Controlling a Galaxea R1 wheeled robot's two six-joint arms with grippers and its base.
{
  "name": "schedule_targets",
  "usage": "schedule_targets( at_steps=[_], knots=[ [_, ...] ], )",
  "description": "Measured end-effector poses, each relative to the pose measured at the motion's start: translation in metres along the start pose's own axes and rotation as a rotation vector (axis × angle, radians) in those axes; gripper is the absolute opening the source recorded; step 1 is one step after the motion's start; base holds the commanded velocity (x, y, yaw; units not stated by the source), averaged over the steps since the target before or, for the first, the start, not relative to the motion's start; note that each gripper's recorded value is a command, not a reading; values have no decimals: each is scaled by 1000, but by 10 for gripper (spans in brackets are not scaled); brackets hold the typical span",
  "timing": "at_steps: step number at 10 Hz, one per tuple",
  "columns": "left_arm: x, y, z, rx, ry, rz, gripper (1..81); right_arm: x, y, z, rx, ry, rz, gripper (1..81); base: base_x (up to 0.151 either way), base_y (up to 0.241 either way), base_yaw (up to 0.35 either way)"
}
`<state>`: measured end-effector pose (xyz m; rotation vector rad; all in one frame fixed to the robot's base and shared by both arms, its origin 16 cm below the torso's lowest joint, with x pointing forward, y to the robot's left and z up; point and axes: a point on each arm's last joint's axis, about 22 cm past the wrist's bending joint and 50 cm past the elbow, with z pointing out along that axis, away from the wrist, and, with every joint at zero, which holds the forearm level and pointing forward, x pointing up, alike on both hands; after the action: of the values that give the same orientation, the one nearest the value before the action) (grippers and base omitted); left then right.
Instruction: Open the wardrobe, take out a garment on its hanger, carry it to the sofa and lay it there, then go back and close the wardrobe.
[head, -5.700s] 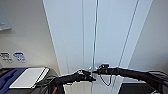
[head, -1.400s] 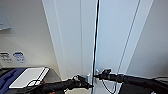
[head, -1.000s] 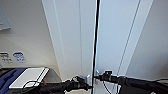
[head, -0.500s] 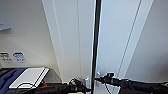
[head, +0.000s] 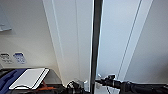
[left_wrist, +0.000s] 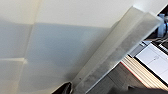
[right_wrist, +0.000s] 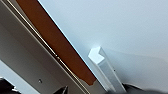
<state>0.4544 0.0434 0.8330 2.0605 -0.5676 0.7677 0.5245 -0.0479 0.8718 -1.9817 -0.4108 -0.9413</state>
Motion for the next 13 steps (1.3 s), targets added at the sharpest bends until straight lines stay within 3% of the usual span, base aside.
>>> schedule_targets(
  at_steps=[3, 13],
  knots=[
    [-8, 1, -8, 8, -7, -2, 811, -9, -1, -8, -7, -16, 3, 811, 0, 0, 0],
    [-40, 13, -44, -18, 14, -9, 811, -32, -9, -33, 10, 62, 36, 811, 0, 0, 0]
  ],
)
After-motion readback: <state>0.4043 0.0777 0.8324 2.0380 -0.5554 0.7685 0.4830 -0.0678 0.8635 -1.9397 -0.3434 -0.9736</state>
